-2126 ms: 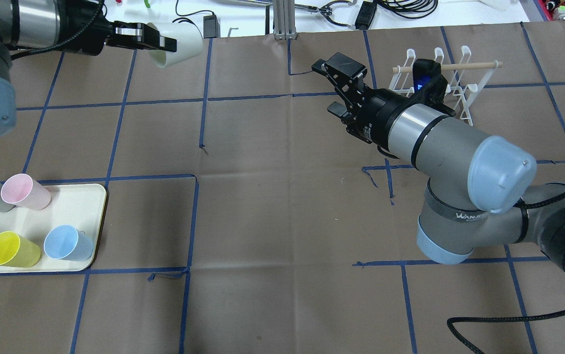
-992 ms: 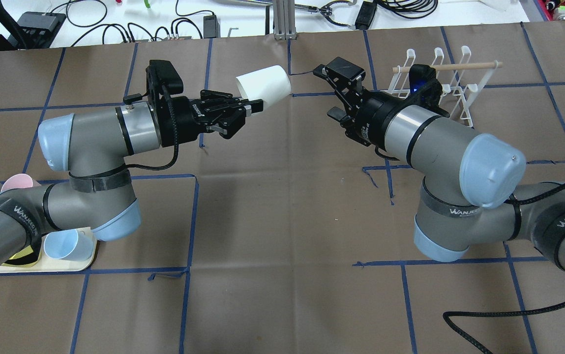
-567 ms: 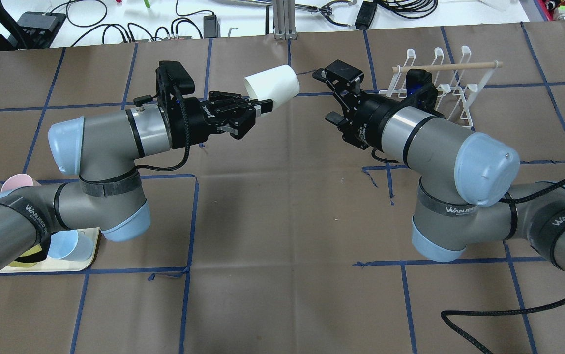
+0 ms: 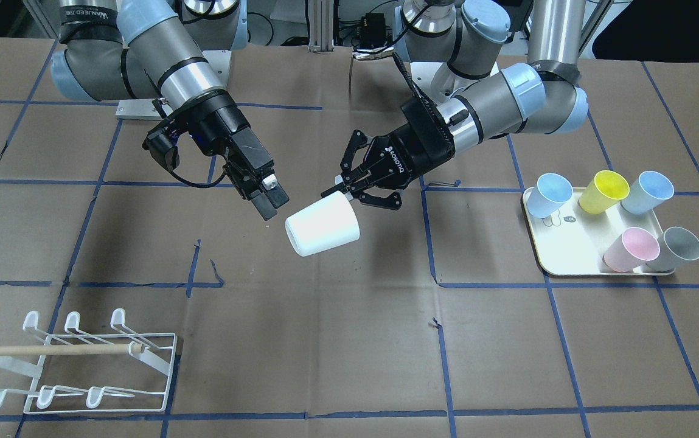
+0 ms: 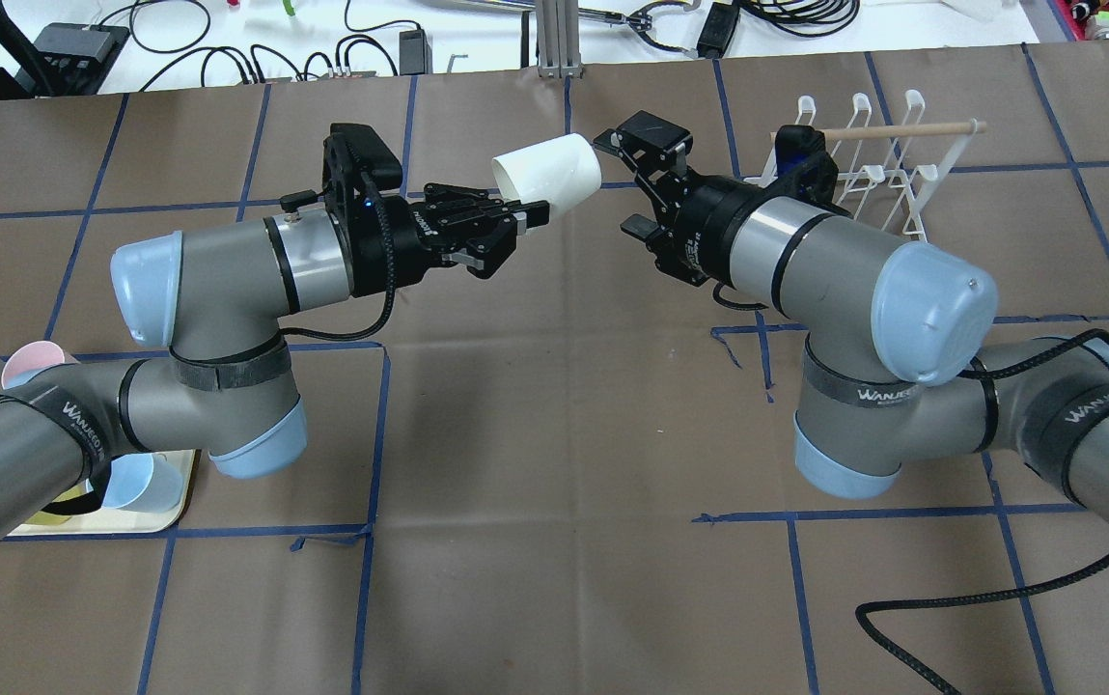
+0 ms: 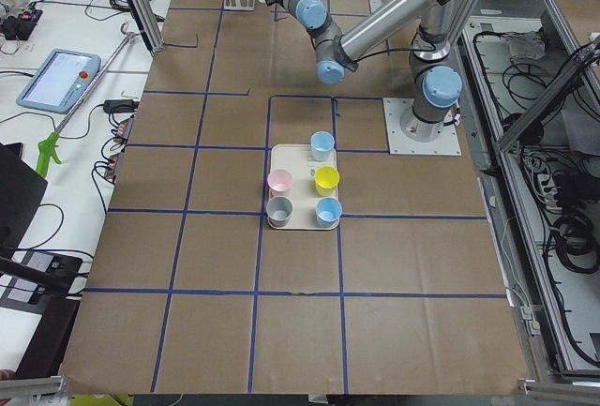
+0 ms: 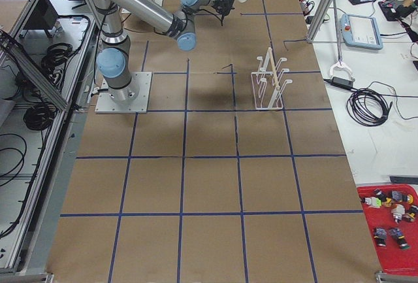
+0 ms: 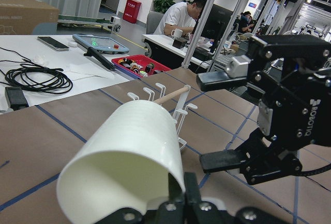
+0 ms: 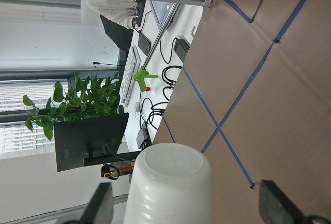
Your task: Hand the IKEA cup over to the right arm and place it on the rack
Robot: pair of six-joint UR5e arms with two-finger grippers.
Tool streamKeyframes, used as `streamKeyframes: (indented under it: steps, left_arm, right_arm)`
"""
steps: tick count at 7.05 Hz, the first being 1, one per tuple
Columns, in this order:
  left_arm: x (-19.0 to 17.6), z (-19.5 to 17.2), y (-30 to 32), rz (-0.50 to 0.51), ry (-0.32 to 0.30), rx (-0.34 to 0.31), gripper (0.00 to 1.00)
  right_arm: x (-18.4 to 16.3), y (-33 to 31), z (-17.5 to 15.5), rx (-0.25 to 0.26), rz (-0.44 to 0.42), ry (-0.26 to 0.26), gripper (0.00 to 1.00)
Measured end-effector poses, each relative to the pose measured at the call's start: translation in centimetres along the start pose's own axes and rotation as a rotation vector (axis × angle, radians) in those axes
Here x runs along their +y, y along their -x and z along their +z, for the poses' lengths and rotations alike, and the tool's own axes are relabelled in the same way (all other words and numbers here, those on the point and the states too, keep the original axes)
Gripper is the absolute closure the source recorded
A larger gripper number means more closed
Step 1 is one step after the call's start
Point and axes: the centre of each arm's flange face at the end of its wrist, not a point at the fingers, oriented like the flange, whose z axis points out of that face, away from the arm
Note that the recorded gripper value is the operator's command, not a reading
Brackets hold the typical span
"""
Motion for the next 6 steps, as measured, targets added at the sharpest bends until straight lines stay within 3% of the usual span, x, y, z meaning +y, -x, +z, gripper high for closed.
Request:
streamKeyframes:
  steps: [5, 6]
  left_arm:
    - [0.2, 0.2, 0.1, -0.001, 0.004, -0.002, 1.00]
    - [0.2, 0.2, 0.1, -0.001, 0.005, -0.002, 1.00]
  right_arm:
    - [0.3, 0.7, 3.7, 0.013, -0.018, 0.016, 0.02]
    - [0.2, 0.8, 4.3, 0.015, -0.020, 0.013, 0.10]
